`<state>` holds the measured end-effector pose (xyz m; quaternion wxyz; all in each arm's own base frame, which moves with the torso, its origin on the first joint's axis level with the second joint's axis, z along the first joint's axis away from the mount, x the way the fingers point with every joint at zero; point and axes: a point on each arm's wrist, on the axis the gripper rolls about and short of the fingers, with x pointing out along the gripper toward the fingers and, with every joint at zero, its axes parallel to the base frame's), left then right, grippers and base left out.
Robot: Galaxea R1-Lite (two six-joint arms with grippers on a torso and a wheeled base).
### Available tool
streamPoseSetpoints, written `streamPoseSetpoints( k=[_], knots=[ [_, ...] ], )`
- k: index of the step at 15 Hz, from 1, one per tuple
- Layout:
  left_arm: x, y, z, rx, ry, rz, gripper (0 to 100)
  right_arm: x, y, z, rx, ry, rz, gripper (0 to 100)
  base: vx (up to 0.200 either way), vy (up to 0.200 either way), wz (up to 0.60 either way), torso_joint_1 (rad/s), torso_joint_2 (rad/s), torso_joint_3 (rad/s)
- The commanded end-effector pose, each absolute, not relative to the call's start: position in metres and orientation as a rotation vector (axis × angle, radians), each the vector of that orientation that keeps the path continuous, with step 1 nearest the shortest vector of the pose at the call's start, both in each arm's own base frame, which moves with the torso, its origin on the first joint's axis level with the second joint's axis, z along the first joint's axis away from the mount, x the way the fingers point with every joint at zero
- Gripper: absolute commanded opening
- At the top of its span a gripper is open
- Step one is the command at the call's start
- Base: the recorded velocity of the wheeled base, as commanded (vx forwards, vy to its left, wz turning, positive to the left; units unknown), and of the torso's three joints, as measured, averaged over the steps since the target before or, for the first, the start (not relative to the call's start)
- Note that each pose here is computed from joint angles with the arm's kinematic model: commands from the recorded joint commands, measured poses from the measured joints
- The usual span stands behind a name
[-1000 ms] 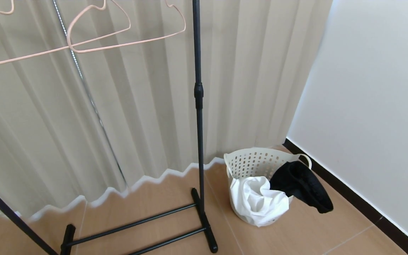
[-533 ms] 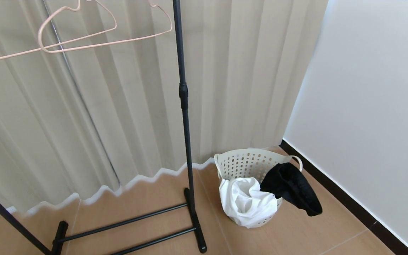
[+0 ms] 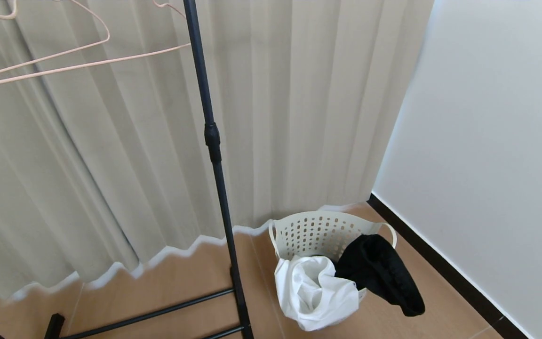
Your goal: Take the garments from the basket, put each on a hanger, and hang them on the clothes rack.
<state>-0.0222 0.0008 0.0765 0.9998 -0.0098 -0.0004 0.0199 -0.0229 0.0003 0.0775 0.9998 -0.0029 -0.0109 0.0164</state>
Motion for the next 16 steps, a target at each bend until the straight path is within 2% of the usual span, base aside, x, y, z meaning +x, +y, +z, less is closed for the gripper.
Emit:
streamPoseSetpoints(
  k=[1, 5, 16],
  knots=[
    [-0.0222, 0.0008, 0.0766, -0.02, -0.002, 0.04, 100, -0.0228, 0.0003, 0.0777, -0.006, -0.022, 0.034, 100, 0.0, -0.2, 0.0, 0.002, 0.01, -0.002],
    [-0.0222, 0.0008, 0.0768, -0.031, -0.004, 0.04, 100, -0.0228, 0.0003, 0.0777, -0.006, -0.022, 0.034, 100, 0.0, -0.2, 0.0, 0.007, 0.0, 0.001],
    [-0.0222, 0.0008, 0.0764, -0.034, -0.001, 0.04, 100, -0.0228, 0.0002, 0.0777, -0.006, -0.022, 0.032, 100, 0.0, 0.0, 0.0, 0.0, 0.0, 0.0]
  ],
)
